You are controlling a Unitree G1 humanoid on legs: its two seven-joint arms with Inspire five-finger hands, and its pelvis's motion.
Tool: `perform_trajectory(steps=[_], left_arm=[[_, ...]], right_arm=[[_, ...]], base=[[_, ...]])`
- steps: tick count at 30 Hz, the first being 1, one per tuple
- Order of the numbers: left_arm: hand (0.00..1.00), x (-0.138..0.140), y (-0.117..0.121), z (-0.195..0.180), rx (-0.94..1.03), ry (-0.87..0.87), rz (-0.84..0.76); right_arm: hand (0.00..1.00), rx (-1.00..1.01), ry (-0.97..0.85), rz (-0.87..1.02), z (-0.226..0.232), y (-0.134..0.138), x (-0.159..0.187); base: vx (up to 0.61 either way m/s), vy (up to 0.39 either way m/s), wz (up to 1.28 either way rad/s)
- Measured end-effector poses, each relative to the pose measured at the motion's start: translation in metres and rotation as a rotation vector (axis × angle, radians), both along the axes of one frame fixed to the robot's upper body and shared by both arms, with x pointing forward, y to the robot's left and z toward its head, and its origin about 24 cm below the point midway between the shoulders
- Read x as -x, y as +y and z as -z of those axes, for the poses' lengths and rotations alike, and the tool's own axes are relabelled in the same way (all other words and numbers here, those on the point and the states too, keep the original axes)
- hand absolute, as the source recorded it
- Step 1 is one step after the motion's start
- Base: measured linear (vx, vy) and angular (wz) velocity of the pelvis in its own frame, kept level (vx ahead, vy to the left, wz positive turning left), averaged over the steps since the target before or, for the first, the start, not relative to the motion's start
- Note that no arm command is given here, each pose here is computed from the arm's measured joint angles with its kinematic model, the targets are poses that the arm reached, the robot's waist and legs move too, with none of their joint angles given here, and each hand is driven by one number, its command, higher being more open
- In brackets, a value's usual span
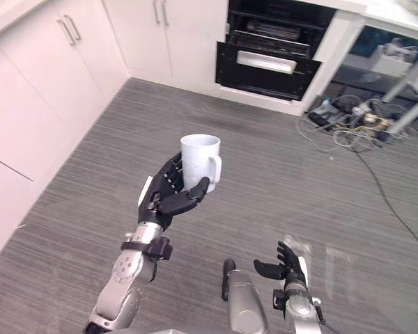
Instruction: Walk over to the sink, pick up the cup, carry it to the dishwasher, place the cup inside the dishwasher, then close the dishwasher door
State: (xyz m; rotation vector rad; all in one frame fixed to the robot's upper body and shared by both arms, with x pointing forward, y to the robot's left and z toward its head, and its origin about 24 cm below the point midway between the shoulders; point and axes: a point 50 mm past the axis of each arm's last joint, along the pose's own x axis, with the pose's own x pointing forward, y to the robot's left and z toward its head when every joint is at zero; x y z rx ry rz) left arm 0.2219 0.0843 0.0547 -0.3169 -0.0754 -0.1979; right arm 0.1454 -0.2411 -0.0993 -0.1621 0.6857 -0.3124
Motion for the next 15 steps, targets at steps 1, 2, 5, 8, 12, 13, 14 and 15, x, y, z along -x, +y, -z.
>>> perform_trajectory(steps=[1, 2, 5, 8, 12, 13, 14, 15], left_arm=[[0.3, 0.0, -0.005, -0.002, 0.019, -0.008, 0.014], [0.3, 0.003, -0.006, 0.0, 0.039, 0.003, 0.004], [0.3, 0.005, -0.007, 0.001, 0.03, 0.004, 0.023], [0.3, 0.007, -0.001, 0.007, 0.013, 0.025, 0.015], [0.3, 0.014, 0.008, 0.013, 0.01, 0.057, -0.024], [0.3, 0.014, 0.012, 0.014, -0.002, 0.062, -0.038], [0.3, 0.014, 0.013, 0.012, -0.003, 0.059, -0.039], [0.3, 0.013, 0.013, 0.012, -0.004, 0.058, -0.038]], right_arm=[[0.9, 0.007, -0.019, -0.003, -0.004, 0.001, 0.004], [0.9, 0.008, -0.03, -0.011, -0.006, 0.002, 0.004], [0.9, -0.009, -0.063, -0.005, -0.009, 0.011, -0.008], [0.9, -0.005, -0.065, 0.0, -0.009, 0.009, -0.012], [0.9, 0.009, -0.041, -0.006, -0.005, 0.005, -0.014], [0.9, -0.009, -0.033, -0.01, -0.002, 0.011, -0.014], [0.9, -0.009, -0.028, -0.021, -0.002, 0.013, -0.013], [0.9, -0.012, -0.012, -0.03, 0.001, 0.015, -0.01]], base=[[0.53, -0.316, 0.03], [0.47, -0.23, -0.07], [0.53, -0.139, -0.08], [0.57, -0.017, -0.39], [0.71, 0.222, -0.69], [0.51, 0.241, -0.22], [0.63, 0.31, -0.02], [0.76, 0.355, -0.06]])
